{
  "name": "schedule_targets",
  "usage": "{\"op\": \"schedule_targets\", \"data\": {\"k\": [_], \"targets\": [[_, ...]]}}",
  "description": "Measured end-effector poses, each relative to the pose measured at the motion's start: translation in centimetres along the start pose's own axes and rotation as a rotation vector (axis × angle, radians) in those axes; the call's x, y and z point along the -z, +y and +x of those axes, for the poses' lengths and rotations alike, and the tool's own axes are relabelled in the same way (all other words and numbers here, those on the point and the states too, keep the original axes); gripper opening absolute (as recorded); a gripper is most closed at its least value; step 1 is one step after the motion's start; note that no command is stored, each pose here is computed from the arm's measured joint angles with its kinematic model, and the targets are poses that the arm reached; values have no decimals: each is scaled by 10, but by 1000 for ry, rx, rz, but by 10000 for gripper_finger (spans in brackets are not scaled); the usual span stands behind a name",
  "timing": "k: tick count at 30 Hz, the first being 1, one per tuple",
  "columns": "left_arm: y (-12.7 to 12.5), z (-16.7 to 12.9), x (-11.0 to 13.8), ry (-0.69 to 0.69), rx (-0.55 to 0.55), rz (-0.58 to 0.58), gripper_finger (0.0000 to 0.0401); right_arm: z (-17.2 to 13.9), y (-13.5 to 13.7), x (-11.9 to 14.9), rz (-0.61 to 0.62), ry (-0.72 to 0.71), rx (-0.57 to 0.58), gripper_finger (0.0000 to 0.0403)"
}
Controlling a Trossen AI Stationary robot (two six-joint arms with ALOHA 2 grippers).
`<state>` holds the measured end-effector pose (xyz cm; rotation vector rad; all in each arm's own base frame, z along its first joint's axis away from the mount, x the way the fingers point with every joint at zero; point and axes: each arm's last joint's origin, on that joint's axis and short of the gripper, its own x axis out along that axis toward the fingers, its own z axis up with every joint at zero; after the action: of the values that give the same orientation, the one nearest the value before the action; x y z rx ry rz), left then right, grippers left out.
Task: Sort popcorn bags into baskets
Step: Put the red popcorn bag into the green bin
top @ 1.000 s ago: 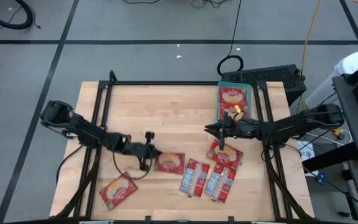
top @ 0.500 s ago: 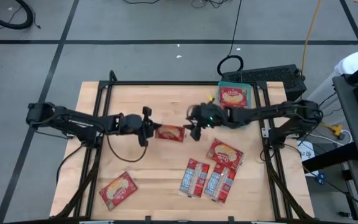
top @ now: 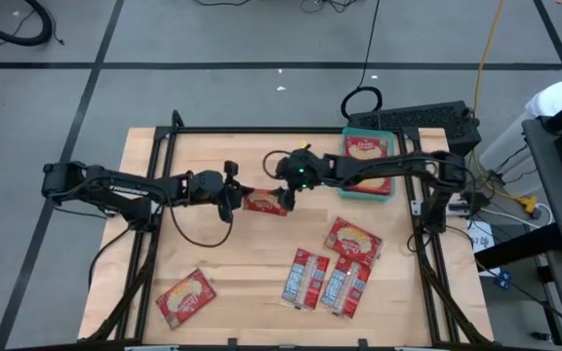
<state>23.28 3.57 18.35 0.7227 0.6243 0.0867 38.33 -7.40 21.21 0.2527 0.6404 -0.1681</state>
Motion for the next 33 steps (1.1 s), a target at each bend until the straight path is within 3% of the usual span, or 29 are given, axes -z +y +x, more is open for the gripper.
{"op": "schedule_targets", "data": {"k": [5,9,20,28,33], "targets": [[-1,0,1,5,7,-18,3,29,-1,7,-39,61,-71,256],[-1,0,1,7,10,-34,2,38,-3,12,-34,91,-120,222],[5,0,3,69,-122,-216,61,29,-6,12,-62,135,-108,13],[16,0,6,93,-303,-523,171,-4,-5,8,-59,227,-87,13],[18,1,15,109,-305,-780,211,-38,-4,14,-73,129,-15,9]]}}
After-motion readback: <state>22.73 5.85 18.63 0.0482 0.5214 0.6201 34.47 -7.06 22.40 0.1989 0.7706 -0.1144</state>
